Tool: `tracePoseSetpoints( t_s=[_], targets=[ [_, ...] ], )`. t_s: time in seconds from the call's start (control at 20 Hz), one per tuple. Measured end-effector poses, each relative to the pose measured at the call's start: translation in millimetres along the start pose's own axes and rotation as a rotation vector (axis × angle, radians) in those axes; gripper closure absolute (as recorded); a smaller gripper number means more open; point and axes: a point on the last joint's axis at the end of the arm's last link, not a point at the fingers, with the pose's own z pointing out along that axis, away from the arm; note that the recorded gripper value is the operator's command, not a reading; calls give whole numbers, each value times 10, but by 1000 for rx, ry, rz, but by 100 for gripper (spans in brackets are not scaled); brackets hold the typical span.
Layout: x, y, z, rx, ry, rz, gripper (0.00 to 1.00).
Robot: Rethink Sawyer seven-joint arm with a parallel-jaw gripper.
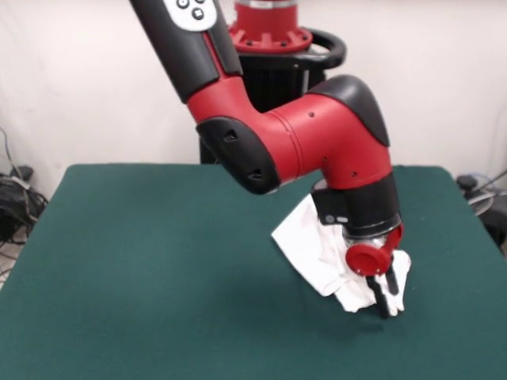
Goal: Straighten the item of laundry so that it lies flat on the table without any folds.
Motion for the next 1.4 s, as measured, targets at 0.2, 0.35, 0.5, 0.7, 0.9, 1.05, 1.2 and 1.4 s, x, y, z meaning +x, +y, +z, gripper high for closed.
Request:
tracePoseSetpoints(
  t_s=[0.2,0.35,0.5,0.7,0.9,1.05,1.2,1.4],
  targets=[
    [10,-46,-25,5,-8,9,0],
    [-5,-77,-41,9,-18,14,0],
    [-7,-84,-44,9,-20,16,0],
    [13,-50,-11,0,-23,25,0],
    [63,26,58,-20,-30,45,0],
    [86,69,106,-38,-43,72,0],
    [74,68,115,-51,-56,96,0],
    [81,66,119,-68,-64,119,0]
  ],
)
